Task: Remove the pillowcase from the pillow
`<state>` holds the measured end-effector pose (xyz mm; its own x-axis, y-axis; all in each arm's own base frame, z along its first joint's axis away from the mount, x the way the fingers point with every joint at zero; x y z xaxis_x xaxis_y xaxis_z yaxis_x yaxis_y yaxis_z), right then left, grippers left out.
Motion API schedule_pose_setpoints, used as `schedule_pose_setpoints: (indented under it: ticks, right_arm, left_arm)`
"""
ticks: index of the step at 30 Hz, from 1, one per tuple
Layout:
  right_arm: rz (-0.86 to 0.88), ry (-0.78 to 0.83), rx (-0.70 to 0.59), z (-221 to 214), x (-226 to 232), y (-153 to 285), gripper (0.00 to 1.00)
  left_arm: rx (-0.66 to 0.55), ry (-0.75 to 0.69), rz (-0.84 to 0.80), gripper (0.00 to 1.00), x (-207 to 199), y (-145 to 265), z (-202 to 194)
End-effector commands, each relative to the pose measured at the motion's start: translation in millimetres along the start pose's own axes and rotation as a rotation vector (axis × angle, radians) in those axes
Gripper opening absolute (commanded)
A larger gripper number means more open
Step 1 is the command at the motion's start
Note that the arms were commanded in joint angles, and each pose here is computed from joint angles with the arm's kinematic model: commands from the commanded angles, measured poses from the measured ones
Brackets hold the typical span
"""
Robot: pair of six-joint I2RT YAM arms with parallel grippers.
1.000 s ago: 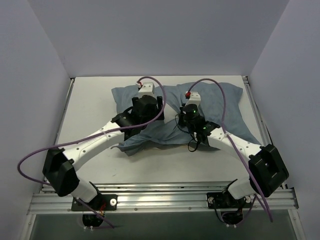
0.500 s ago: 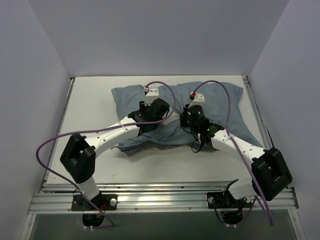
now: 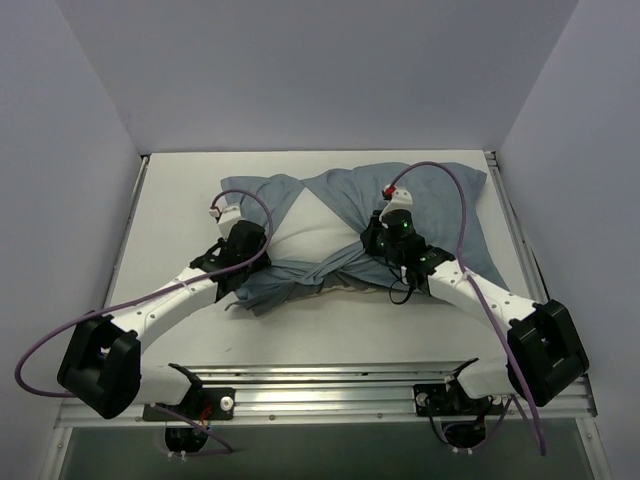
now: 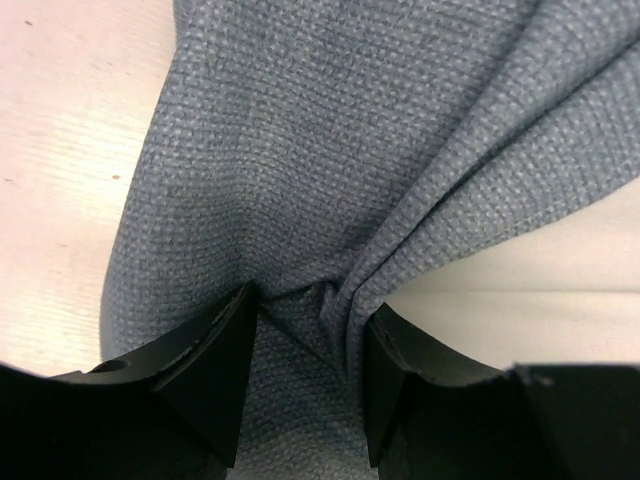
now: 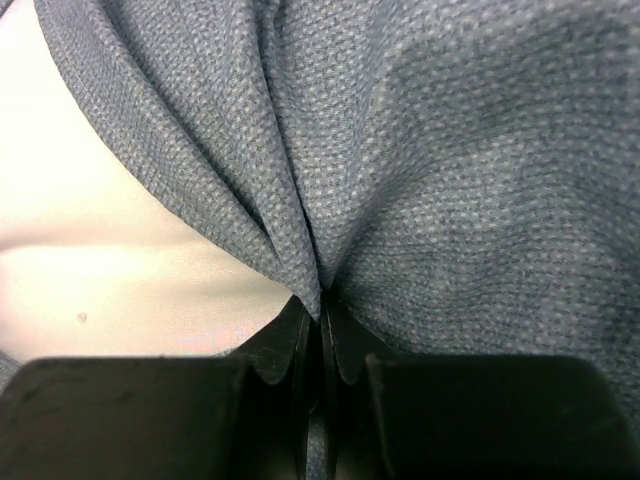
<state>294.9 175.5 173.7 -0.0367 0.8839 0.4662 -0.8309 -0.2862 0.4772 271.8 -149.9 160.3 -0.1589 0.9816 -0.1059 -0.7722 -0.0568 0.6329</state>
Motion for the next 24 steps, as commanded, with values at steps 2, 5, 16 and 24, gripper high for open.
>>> schedule_pose_setpoints:
  ticks: [2,5,16,24]
  right_arm:
    - [-0.130,0.089,0.034,7,-28,11,0.03]
    - [-0.074,0.127,0.044,16,-13,22,0.18]
    - [0.116,0.250,-0.084,51,103,95,0.76]
    - [0.161,0.170,-0.052,18,132,70,0.81]
  left_arm:
    - [0.128,-0.036,-0.047,0.51,17,-13,-33]
    - [0.140,-0.032,-0.232,0.48,-8,-10,-33]
    - [0.093,0.019,-0.544,0.43,-53,18,-32]
    - [0.111,0.044,-0.565,0.43,-60,24,-44]
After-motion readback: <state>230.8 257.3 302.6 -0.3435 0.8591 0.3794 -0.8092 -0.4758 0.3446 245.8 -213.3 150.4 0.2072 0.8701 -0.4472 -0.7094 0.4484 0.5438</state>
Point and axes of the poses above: each gripper's point midway between its finger pads, its own y axis back along the fingers, its own x axis along the line the jaws close on, z = x × y, the point moved 7 cm from there along y, back along the fingers, and after that the axes turned 10 degrees about -y, right-handed, at the moved point
